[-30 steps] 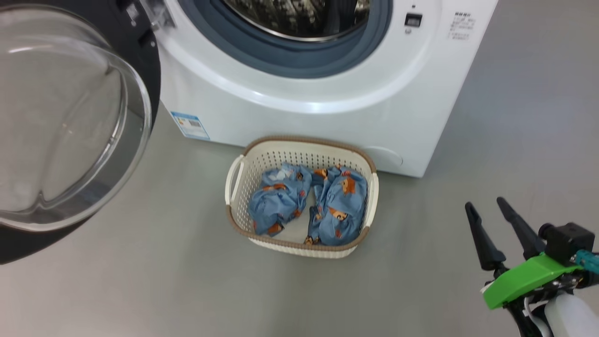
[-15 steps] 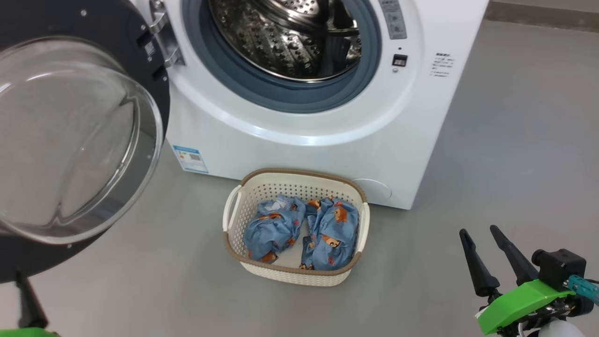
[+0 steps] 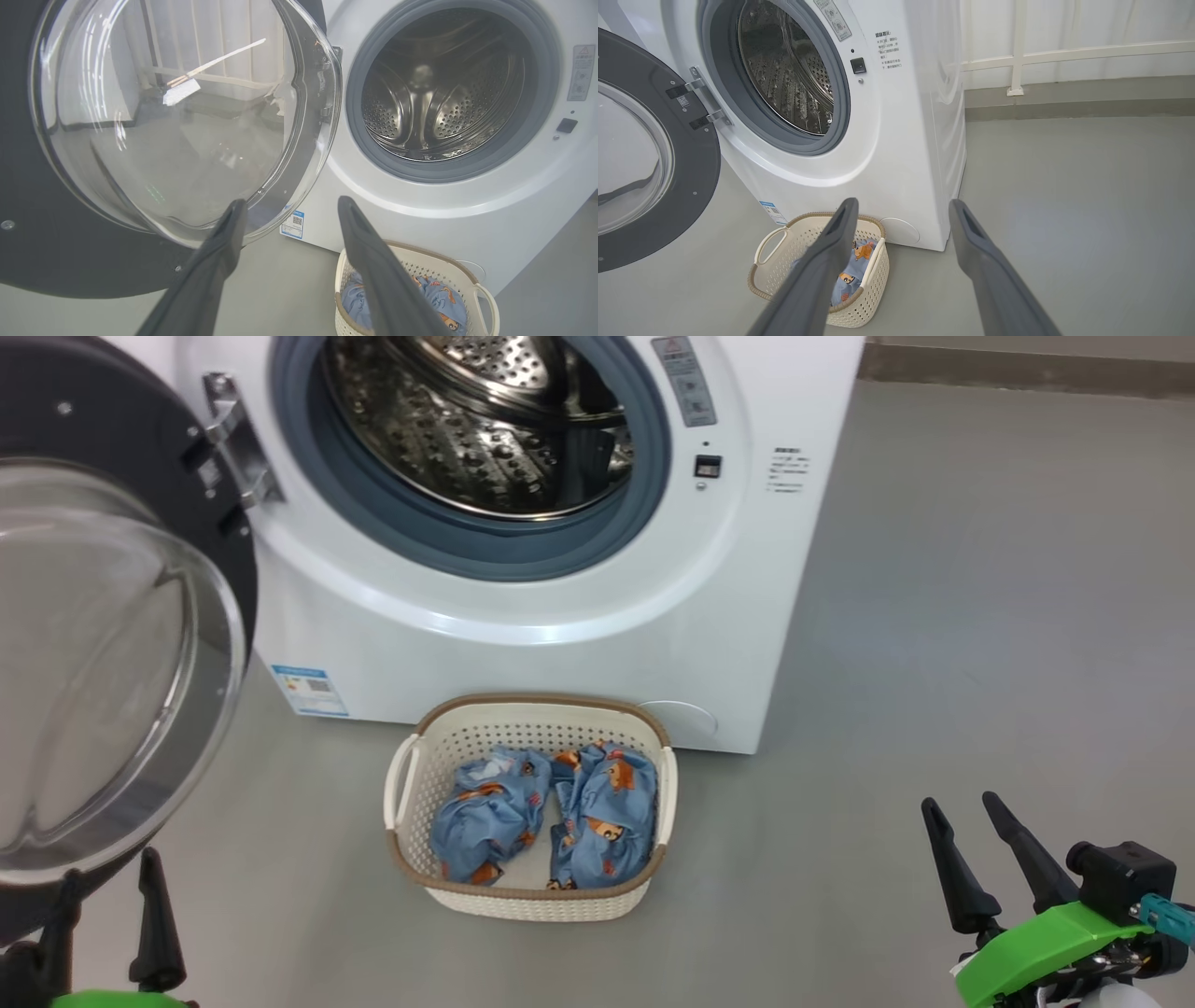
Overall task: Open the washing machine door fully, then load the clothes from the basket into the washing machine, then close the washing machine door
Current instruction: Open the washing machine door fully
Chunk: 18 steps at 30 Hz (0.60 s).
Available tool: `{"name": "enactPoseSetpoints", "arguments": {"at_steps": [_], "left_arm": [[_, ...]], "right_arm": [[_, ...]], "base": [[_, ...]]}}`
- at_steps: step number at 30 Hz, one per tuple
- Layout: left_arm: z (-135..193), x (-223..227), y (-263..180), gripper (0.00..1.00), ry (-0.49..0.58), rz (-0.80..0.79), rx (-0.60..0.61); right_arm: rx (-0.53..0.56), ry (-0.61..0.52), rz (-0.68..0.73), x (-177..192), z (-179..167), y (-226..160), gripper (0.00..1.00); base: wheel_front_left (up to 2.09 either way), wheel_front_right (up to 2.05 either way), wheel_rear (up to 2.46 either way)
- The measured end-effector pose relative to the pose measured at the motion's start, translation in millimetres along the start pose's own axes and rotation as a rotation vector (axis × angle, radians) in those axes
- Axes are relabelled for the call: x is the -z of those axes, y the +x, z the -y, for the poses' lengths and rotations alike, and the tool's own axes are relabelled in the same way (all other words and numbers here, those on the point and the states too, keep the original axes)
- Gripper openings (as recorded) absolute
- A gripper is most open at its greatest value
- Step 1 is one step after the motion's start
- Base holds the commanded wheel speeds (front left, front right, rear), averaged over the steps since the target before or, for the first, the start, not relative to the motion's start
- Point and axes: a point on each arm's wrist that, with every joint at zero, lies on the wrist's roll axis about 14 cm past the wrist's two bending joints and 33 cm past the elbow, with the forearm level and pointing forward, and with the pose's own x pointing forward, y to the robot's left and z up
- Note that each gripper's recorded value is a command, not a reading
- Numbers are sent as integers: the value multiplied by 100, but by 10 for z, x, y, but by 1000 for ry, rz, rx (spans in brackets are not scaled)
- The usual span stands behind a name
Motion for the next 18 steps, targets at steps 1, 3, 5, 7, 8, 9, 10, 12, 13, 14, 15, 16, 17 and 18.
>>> {"name": "enactPoseSetpoints", "arguments": {"at_steps": [1,3,5,7,8,9,10,12,13,14,15,16,17,18], "left_arm": [[62,14,18,100,-4,-4,19],[179,31,59,100,-7,-9,55],[318,53,99,100,-8,-15,98],[452,73,134,100,-9,-21,138],[516,90,148,100,-9,-25,157],[573,103,162,100,-11,-29,172],[637,118,174,100,-13,-32,190],[764,156,189,100,-21,-43,225],[826,174,194,100,-22,-48,242],[878,196,194,100,-22,-54,257],[931,223,193,100,-23,-62,272],[984,239,195,100,-28,-66,287],[1037,252,198,100,-32,-70,301],[1091,265,205,100,-35,-74,316]], "right_arm": [[11,1,3,-10,34,-20,100],[32,3,10,-29,99,-62,100],[53,5,16,-46,161,-106,100],[75,6,22,-63,230,-155,100],[88,7,24,-69,267,-180,100],[100,8,27,-76,303,-207,100],[113,8,30,-85,342,-236,100],[138,9,35,-101,415,-292,100],[149,10,38,-108,449,-321,100],[160,10,40,-113,481,-349,100],[172,10,41,-119,514,-380,100],[182,10,44,-127,541,-408,100],[192,10,47,-134,568,-436,100],[203,11,50,-140,596,-467,100]], "base": [[0,0,0],[0,0,0],[0,0,0],[0,0,0],[0,0,0],[0,0,0],[0,0,0],[0,0,0],[0,0,0],[0,0,0],[0,0,0],[0,0,0],[0,0,0],[0,0,0]]}}
